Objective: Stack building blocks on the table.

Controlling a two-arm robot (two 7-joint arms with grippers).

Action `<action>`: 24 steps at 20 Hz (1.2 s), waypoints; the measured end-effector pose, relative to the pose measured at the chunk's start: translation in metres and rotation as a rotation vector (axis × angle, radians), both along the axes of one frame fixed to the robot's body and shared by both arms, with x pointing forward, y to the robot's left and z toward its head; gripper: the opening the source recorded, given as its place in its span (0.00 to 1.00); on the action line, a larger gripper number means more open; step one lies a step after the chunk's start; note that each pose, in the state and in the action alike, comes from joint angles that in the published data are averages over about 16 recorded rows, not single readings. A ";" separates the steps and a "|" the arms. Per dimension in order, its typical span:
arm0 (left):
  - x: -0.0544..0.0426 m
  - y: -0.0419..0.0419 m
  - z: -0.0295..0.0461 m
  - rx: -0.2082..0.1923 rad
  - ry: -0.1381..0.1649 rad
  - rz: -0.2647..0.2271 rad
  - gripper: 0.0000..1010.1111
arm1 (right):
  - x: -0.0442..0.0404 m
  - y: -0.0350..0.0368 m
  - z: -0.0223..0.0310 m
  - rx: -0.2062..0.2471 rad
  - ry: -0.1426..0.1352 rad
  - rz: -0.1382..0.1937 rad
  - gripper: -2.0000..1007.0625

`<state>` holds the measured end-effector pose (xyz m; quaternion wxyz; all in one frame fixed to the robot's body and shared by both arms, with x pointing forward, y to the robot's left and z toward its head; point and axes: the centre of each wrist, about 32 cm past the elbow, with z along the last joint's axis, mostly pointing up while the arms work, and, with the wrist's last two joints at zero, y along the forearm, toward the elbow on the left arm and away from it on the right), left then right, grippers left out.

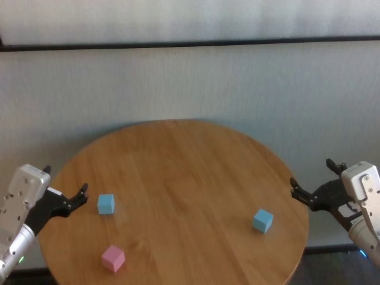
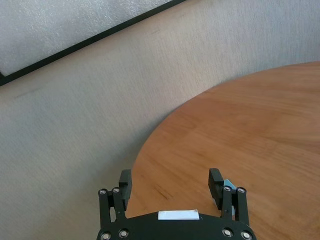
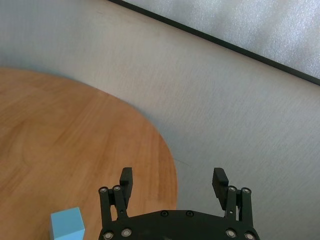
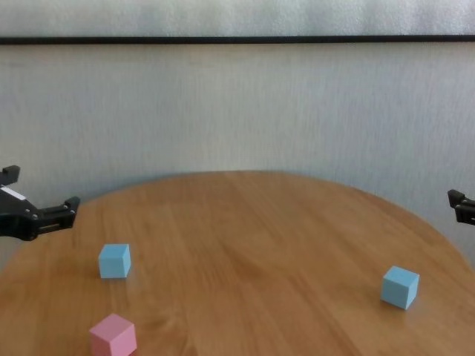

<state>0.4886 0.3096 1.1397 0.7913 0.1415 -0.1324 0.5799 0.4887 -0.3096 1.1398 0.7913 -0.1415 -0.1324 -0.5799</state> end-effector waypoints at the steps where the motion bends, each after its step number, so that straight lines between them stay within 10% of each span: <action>1: 0.0000 0.0000 0.0000 0.000 0.000 0.000 0.99 | 0.0000 0.0000 0.0000 0.000 0.000 0.000 1.00; 24: 0.0000 0.0000 0.0000 0.000 0.000 0.000 0.99 | 0.0000 0.0000 0.0000 0.000 0.000 0.000 1.00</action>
